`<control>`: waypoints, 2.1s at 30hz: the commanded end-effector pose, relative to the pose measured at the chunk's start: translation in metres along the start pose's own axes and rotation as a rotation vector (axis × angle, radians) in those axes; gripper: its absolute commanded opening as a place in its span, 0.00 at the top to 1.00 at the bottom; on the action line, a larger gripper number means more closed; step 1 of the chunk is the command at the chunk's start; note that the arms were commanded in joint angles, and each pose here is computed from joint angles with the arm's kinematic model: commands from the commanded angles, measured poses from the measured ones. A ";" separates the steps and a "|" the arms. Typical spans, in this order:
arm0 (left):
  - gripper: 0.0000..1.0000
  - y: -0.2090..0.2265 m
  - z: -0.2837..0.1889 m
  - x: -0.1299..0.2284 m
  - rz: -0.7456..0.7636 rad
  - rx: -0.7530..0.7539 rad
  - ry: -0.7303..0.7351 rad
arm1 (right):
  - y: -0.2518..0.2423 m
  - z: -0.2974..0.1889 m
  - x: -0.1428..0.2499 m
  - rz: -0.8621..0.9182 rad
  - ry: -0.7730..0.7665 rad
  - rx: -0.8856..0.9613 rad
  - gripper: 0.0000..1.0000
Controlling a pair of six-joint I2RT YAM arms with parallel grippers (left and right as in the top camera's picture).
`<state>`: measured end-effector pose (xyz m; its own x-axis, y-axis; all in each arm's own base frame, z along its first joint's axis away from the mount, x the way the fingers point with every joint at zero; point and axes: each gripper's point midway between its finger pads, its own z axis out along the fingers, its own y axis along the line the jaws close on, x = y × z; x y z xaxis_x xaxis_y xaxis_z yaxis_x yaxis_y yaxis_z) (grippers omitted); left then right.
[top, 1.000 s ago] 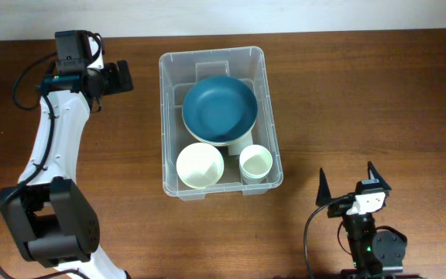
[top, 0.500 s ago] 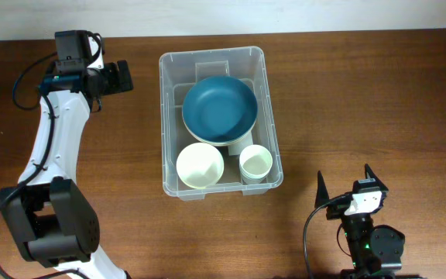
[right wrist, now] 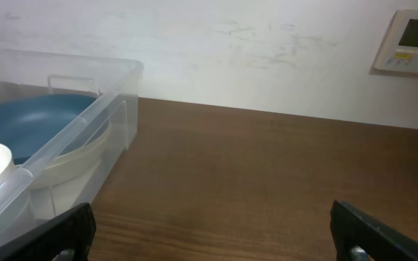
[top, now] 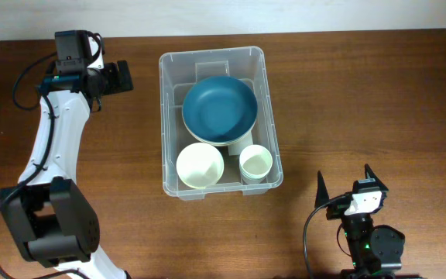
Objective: Pack container
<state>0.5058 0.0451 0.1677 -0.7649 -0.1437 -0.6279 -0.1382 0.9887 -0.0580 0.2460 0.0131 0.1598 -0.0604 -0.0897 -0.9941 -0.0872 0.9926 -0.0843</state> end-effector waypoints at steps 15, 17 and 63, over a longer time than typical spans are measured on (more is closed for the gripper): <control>0.01 0.002 -0.016 -0.014 0.011 -0.009 -0.046 | 0.003 0.000 0.001 -0.010 -0.002 -0.012 0.01; 0.01 0.002 -0.016 -0.014 0.011 -0.009 -0.044 | 0.003 0.000 0.001 -0.010 -0.002 -0.012 0.01; 0.01 -0.027 -0.307 0.180 0.102 0.227 -0.670 | 0.003 0.000 0.001 -0.010 -0.002 -0.012 0.01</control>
<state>0.1524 -0.0166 0.3271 -0.2049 -0.0784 -0.9756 0.0756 0.9925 -0.0956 0.2460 0.0131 0.1600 -0.0583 -0.0999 -0.9933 -0.0877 0.9916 -0.0946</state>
